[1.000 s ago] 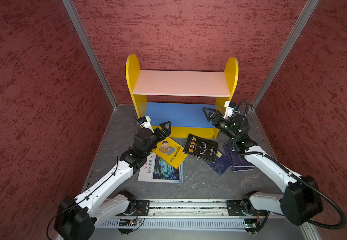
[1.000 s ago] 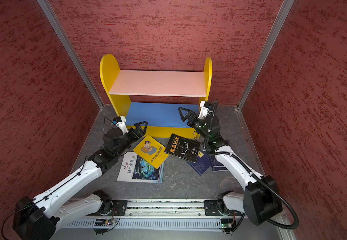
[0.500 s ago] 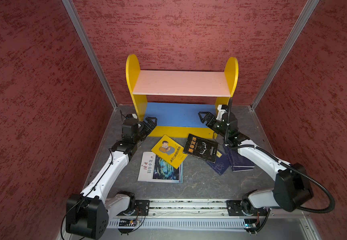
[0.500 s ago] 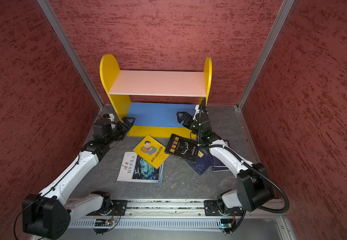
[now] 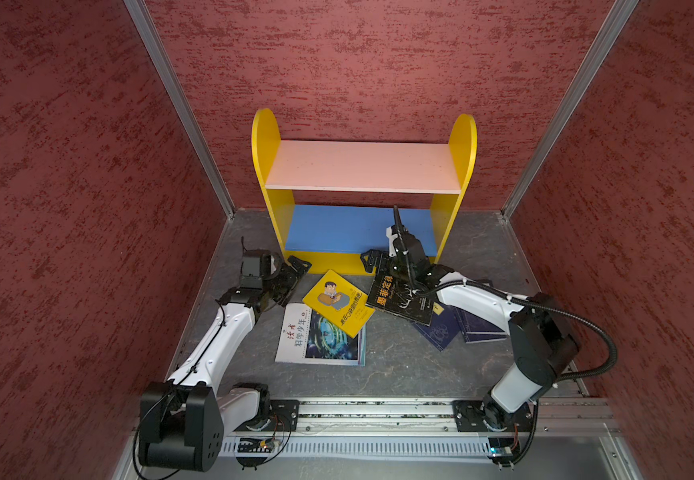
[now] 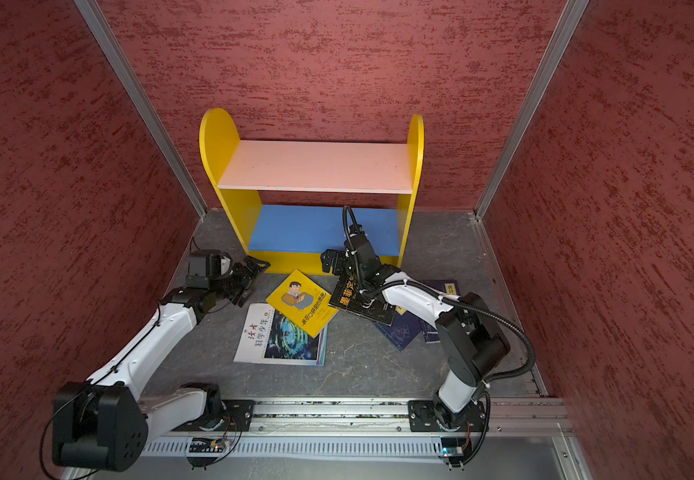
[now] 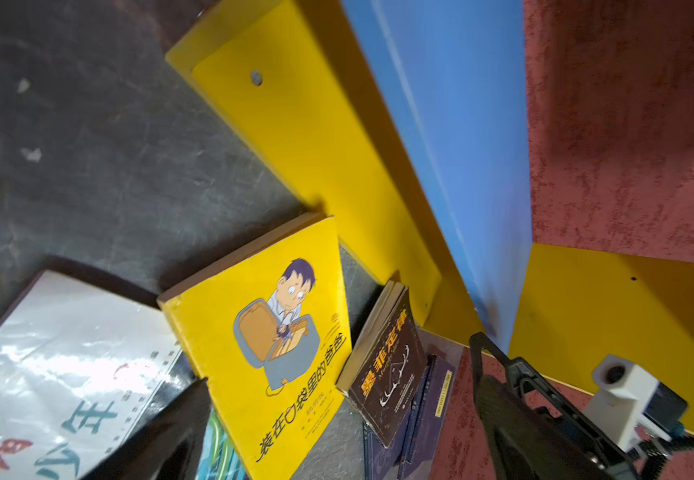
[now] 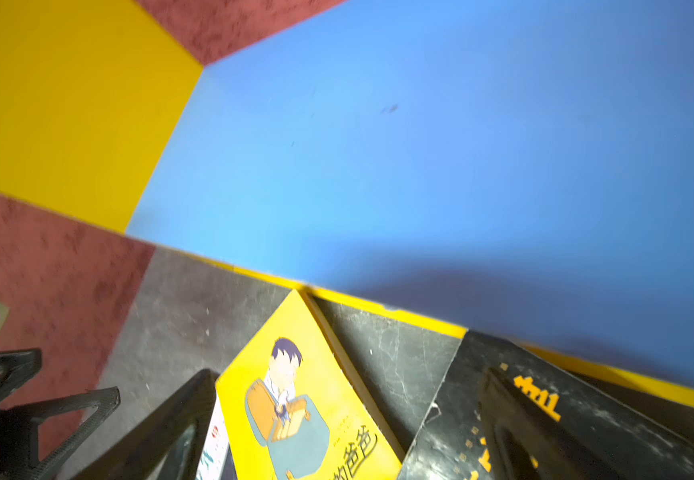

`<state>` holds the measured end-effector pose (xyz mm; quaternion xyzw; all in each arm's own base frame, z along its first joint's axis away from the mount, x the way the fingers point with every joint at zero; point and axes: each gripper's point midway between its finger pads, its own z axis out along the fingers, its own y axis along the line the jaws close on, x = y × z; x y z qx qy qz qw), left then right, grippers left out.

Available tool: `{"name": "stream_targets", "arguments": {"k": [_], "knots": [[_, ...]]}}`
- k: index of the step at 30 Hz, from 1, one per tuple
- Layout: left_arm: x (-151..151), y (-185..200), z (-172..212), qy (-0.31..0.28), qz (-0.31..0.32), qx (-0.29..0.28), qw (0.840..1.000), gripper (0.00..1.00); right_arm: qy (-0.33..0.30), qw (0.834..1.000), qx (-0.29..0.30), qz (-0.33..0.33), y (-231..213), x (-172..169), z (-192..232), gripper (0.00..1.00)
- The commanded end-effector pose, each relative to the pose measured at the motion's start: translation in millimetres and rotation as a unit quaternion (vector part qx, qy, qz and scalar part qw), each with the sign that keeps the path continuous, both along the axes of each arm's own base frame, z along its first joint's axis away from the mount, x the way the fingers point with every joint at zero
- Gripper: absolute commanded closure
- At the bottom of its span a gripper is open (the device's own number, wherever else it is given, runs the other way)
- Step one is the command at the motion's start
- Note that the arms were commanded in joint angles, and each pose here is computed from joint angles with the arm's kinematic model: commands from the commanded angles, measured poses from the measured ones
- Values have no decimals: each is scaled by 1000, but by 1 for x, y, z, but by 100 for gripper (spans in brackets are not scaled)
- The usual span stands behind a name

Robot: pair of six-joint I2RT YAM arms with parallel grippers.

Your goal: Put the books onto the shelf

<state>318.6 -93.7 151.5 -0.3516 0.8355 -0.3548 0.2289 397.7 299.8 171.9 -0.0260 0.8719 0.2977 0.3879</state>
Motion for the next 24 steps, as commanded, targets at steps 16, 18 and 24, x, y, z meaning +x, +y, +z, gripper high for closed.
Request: {"name": "stream_targets", "arguments": {"k": [16, 18, 24], "knots": [[-74, -71, -92, 94, 53, 21, 994, 1, 43, 979, -55, 192, 40, -40, -65, 3], [-71, -72, -99, 89, 66, -4, 994, 1, 48, 977, -55, 198, 42, -43, -69, 3], [-65, -64, -119, 88, 94, -61, 990, 0, 79, 973, -87, 197, 48, -36, -97, 5]]}}
